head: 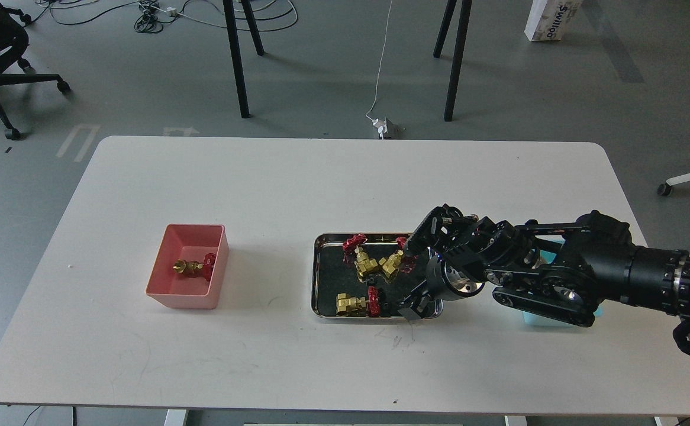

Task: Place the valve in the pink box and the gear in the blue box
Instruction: 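Grasp a small gold fitting on the tray with the right gripper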

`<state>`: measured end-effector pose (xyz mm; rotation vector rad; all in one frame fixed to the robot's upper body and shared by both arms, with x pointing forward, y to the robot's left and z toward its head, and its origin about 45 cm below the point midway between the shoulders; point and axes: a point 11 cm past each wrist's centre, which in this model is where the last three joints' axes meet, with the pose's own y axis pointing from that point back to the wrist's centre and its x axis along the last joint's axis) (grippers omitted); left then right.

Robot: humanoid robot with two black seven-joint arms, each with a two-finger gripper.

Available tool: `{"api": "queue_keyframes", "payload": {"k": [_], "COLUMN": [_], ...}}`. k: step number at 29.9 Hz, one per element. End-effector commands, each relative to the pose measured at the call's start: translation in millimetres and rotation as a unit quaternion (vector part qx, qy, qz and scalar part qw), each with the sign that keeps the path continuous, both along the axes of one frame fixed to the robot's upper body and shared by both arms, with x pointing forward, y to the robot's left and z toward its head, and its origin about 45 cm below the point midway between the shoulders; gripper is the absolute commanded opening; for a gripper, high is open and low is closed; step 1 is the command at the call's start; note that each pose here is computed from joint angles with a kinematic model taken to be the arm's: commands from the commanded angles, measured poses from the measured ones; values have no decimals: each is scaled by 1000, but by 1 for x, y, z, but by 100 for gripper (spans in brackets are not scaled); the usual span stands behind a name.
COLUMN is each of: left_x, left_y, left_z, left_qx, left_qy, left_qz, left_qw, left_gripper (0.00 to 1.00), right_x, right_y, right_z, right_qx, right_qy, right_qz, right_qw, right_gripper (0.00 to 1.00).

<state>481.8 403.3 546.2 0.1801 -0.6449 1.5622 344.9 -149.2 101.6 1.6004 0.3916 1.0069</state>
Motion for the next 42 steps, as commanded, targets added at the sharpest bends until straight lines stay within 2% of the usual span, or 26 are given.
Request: {"api": "queue_keyframes", "payload": {"k": [1, 12, 26, 42], "left_x": [0, -1, -2, -4], "left_y": [0, 2, 0, 4], "left_z": [0, 4, 8, 14], "left_qx": [0, 1, 2, 4], "left_qy": [0, -3, -7, -11], "left_qz": [0, 1, 1, 5], "left_qw": [1000, 1000, 1000, 1000], "left_gripper": [92, 92, 92, 92], "right_x": [-1, -8, -5, -5], "right_y": [6, 18, 9, 5], "right_z": [-2, -8, -7, -6], "right_qx": [7, 4, -2, -4], "right_qy": [2, -1, -4, -4], "right_qz": [-2, 4, -4, -5], "right_qw": [1000, 1000, 1000, 1000], "right_gripper": [78, 58, 62, 59]}}
